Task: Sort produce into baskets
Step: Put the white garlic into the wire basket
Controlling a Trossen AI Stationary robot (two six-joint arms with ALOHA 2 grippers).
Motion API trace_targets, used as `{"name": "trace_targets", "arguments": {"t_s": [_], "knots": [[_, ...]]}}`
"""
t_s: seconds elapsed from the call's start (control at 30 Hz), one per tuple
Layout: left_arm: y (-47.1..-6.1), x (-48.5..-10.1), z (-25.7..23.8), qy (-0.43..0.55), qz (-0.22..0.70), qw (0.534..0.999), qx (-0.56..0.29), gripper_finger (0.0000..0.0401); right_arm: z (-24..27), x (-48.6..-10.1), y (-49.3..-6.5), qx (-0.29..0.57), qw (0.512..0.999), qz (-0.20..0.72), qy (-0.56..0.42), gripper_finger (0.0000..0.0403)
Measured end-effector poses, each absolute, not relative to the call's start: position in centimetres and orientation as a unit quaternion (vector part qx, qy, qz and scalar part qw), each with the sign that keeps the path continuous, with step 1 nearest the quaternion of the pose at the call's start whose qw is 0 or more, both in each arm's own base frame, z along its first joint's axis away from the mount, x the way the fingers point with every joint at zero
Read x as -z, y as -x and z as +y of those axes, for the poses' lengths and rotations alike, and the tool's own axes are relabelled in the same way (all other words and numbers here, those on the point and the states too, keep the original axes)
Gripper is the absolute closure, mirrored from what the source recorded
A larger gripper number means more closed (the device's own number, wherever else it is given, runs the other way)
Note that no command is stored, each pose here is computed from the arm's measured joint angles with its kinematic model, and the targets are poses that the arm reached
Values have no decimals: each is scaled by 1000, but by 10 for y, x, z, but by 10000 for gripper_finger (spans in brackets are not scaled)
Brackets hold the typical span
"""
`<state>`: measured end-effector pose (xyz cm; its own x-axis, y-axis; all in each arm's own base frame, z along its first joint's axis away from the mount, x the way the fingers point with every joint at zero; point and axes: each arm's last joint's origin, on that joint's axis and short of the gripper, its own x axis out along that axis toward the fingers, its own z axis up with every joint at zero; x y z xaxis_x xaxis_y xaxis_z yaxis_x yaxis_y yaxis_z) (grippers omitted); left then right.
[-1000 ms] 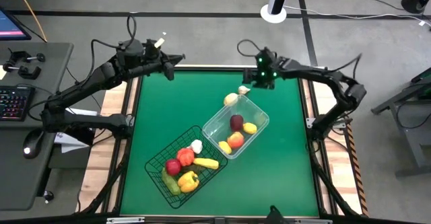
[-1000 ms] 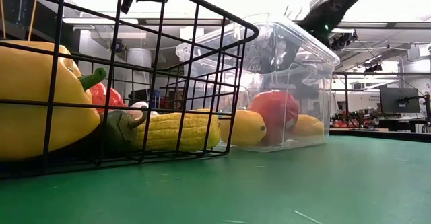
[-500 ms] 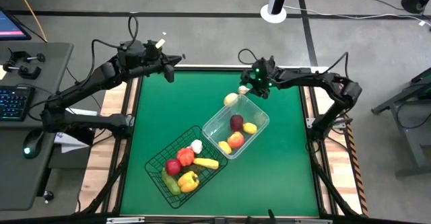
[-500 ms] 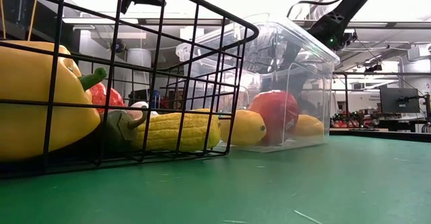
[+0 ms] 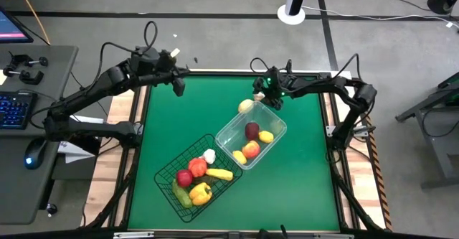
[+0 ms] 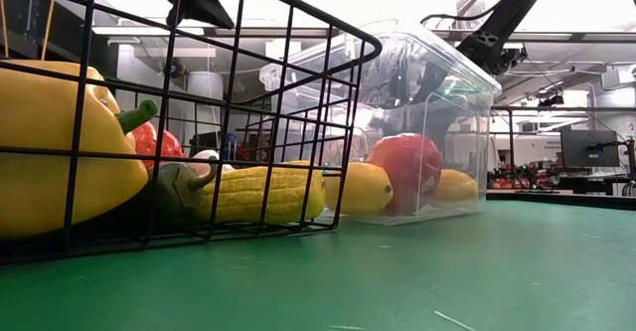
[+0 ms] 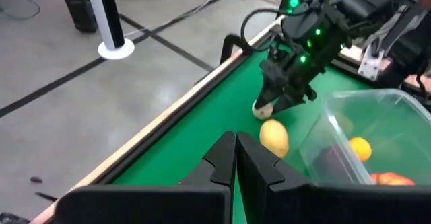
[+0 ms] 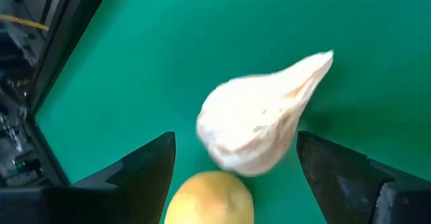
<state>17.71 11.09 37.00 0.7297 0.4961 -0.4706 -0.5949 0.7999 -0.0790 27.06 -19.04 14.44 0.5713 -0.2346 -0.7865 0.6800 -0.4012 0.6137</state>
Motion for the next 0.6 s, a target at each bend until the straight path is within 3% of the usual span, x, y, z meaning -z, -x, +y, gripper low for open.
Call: {"name": "trace_targets", "arguments": {"t_s": [0.2, 0.37, 0.5, 0.6], "knots": [[-176, -367, 110, 117, 237, 918, -295, 401, -192, -138, -272, 447, 515, 153, -715, 122], [-175, -366, 110, 118, 242, 917, -295, 401, -192, -139, -272, 451, 520, 148, -710, 211], [-175, -366, 110, 99, 248, 919, -290, 401, -194, -152, -271, 439, 558, 146, -690, 291], [-175, -366, 110, 86, 251, 921, -286, 401, -200, -177, -267, 425, 607, 126, -659, 296]]}}
